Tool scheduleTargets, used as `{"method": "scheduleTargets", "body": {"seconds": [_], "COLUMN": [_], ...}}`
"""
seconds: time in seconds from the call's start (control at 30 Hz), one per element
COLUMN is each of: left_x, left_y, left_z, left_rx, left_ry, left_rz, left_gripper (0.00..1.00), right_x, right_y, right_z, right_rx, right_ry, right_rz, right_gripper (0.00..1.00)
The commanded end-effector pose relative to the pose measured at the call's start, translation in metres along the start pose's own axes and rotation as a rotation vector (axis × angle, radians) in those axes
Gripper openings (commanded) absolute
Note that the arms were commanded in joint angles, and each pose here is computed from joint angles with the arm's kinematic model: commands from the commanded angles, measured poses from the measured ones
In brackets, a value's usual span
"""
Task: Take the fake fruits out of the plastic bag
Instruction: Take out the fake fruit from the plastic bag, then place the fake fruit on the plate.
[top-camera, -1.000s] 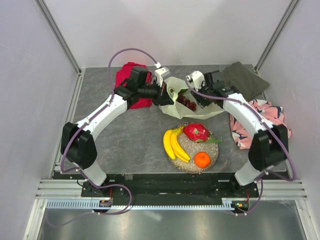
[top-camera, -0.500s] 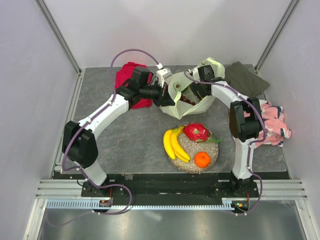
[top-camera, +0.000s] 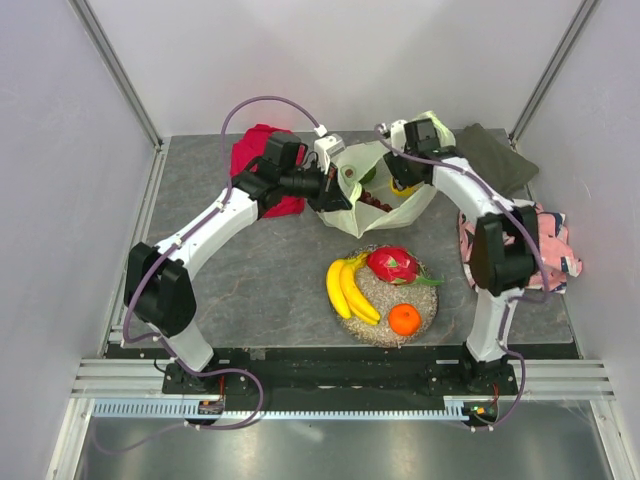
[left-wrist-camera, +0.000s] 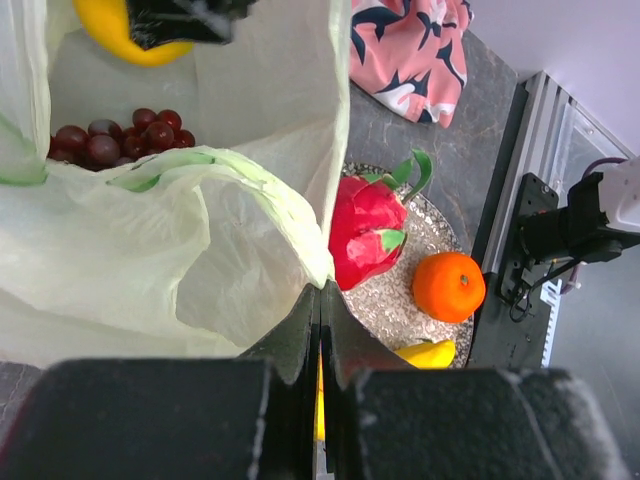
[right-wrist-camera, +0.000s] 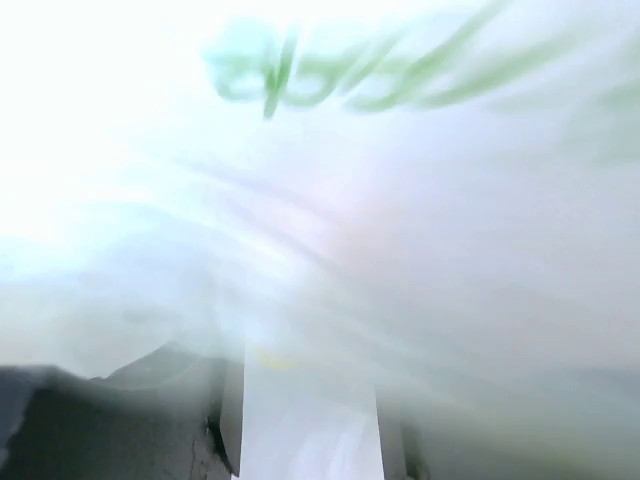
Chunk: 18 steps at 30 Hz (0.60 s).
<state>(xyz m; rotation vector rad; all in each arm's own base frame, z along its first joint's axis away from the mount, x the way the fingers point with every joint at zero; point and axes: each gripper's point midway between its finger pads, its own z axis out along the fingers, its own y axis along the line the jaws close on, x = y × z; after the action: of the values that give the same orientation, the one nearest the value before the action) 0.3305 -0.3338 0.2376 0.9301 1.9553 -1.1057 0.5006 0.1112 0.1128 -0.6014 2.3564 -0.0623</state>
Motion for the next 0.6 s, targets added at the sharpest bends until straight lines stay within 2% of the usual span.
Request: {"method": "scheduleTargets", "body": {"seconds": [0.0,0.13,0.23,0.4,0.57], "left_x": [-0.024,-0.029,-0.035,-0.038,-0.037], "left_y": [-0.005,-0.002,-0.002,-0.004,-0.004], "left_z": [-0.002,-0.002,-0.005,-0.008,-0.012], "left_rx": [0.0,-0.019,-0.027,-0.031,-0.047], "left_ry": [-0.051,-0.065,-0.078,-0.087,-0.091], "left_rz": [0.046,0.044,0.056,0.069,0.085], "left_gripper": [0.02,0.02,0.02,0.02,0.01], "right_x": [-0.06,-0.05,-0.034,0.031,0.087], "right_y": [0.033,0.073,0.098,0.152,0.181], "right_z": [-0.124,-0.176,-0.207,-0.226,-0.221], "right_rx": [-0.238,-0.444,-0.537,-0.701,-0.745], "right_ry": [-0.244,-0.273,-0.292,-0.18,-0.083], "right_rz": [0.045,0.143,0.105,-0.197,-0.381], "right_gripper": [0.3,0.3,0.3,0.32,0.32]}}
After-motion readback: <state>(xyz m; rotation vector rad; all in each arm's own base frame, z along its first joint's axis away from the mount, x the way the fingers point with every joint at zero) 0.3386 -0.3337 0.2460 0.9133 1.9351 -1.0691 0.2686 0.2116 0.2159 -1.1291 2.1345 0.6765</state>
